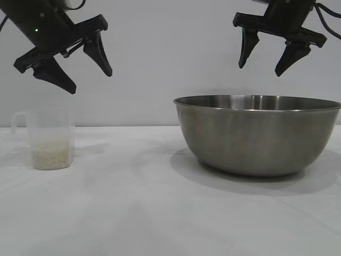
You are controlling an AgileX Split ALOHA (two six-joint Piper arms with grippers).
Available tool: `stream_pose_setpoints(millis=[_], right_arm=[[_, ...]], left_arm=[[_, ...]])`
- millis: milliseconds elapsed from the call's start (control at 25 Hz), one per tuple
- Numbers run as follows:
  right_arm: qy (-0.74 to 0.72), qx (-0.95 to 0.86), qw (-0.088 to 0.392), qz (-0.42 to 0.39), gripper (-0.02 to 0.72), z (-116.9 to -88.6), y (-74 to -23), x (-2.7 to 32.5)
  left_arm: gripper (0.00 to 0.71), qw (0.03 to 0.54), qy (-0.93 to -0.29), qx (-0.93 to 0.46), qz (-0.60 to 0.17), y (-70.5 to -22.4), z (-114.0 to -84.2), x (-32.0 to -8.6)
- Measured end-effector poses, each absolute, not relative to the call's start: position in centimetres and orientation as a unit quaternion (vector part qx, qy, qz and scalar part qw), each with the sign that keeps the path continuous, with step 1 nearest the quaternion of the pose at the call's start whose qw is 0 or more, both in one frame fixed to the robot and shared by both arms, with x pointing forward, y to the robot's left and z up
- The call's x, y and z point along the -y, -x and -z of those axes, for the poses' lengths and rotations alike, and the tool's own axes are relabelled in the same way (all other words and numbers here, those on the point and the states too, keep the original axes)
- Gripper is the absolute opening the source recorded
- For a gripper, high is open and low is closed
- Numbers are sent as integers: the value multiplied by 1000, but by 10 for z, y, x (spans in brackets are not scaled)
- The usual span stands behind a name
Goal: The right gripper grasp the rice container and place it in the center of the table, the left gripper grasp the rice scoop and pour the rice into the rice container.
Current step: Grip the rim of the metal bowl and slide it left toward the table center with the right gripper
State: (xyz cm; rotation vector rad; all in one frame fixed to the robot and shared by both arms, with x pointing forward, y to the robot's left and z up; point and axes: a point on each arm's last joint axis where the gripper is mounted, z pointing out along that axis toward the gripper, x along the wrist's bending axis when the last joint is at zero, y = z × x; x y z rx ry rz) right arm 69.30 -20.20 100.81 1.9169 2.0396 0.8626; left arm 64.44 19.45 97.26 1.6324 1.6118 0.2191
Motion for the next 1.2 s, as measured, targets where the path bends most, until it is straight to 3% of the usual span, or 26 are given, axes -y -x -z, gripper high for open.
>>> stream_pose_setpoints(millis=[560,720,1040,1200], right_arm=[[-643,-706,115,-274,501,-1009,-692,204],[-630,-732,117,-232,501,-1022,-687,209],[-630,-768,42,-109,501,-1033,-662,216],[-632,-768,51,-88,501,-1033,-660,220]], left_arm=[[502,406,-649,-638,-88,-644,-973,-194],[502,406,-650,-637,-86,-644,-973,-194],[502,405,-653,-635,-80,-643,-972,-193],[502,405,-653,-635,-80,-643,-972,-193]])
